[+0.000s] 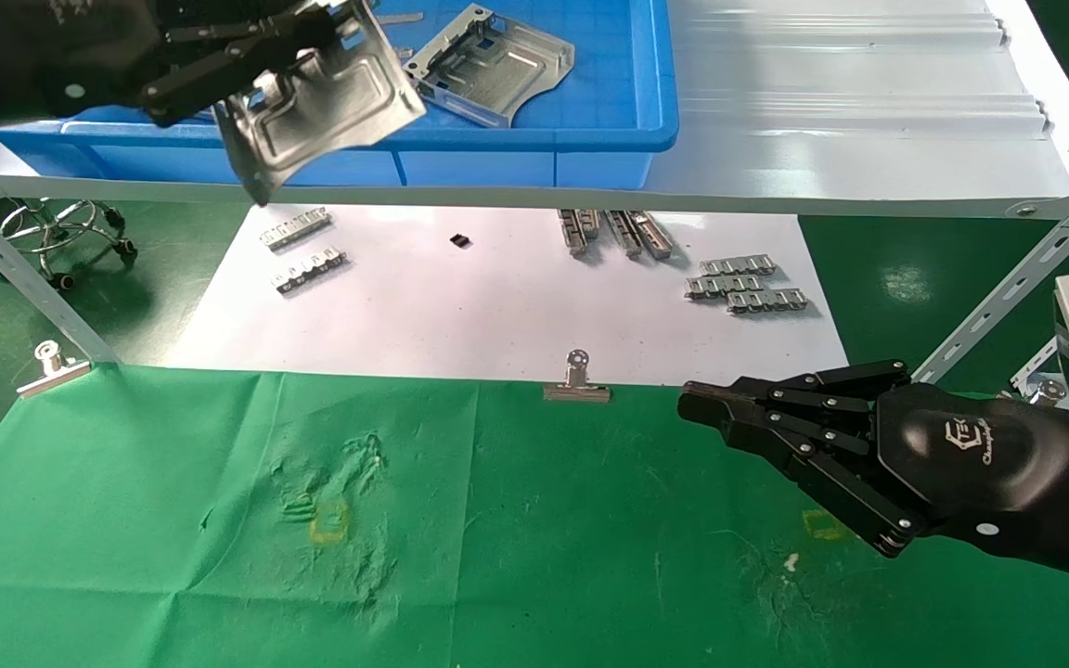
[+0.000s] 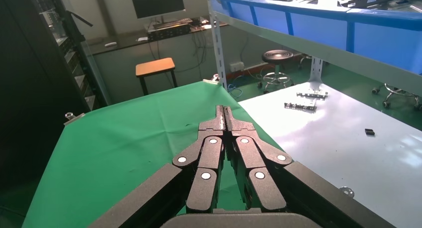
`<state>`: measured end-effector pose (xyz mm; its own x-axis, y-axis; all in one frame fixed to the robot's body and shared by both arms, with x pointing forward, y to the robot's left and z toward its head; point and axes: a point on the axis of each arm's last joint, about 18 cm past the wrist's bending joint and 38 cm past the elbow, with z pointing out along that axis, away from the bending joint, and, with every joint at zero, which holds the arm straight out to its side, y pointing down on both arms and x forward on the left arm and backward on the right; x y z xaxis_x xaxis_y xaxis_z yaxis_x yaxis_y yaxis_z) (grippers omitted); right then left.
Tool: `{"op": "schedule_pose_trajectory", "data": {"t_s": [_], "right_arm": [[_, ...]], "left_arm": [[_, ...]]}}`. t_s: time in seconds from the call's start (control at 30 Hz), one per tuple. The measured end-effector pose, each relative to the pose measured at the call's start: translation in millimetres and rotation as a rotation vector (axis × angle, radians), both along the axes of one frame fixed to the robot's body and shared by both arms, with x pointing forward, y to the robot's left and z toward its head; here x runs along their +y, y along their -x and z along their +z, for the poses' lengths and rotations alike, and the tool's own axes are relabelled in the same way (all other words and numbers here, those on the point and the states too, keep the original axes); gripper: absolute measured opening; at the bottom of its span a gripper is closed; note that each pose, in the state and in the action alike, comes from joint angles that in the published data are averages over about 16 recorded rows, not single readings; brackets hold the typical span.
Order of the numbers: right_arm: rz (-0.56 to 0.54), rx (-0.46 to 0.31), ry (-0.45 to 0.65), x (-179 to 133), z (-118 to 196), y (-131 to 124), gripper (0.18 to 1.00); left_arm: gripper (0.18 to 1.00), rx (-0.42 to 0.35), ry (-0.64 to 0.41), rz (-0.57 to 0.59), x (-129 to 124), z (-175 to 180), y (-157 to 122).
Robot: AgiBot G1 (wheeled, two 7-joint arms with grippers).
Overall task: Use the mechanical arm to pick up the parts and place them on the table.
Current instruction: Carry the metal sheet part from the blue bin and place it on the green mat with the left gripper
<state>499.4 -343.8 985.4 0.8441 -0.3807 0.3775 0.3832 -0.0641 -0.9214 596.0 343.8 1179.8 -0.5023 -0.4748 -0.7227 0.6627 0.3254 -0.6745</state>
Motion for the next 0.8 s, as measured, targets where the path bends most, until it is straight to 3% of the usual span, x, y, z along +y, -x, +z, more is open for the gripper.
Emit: {"op": "schedule_pose_trajectory", "data": {"t_s": [0.43, 0.8], "right_arm": [[0.0, 0.0, 0.0, 0, 0, 0, 0.192], [0.0, 0.0, 0.0, 0, 0, 0, 0.192]], "left_arm": [[0.266, -0.107, -0.304, 0.02, 29, -75, 14], [0.266, -0.025, -0.539, -0.043, 22, -172, 6]]}}
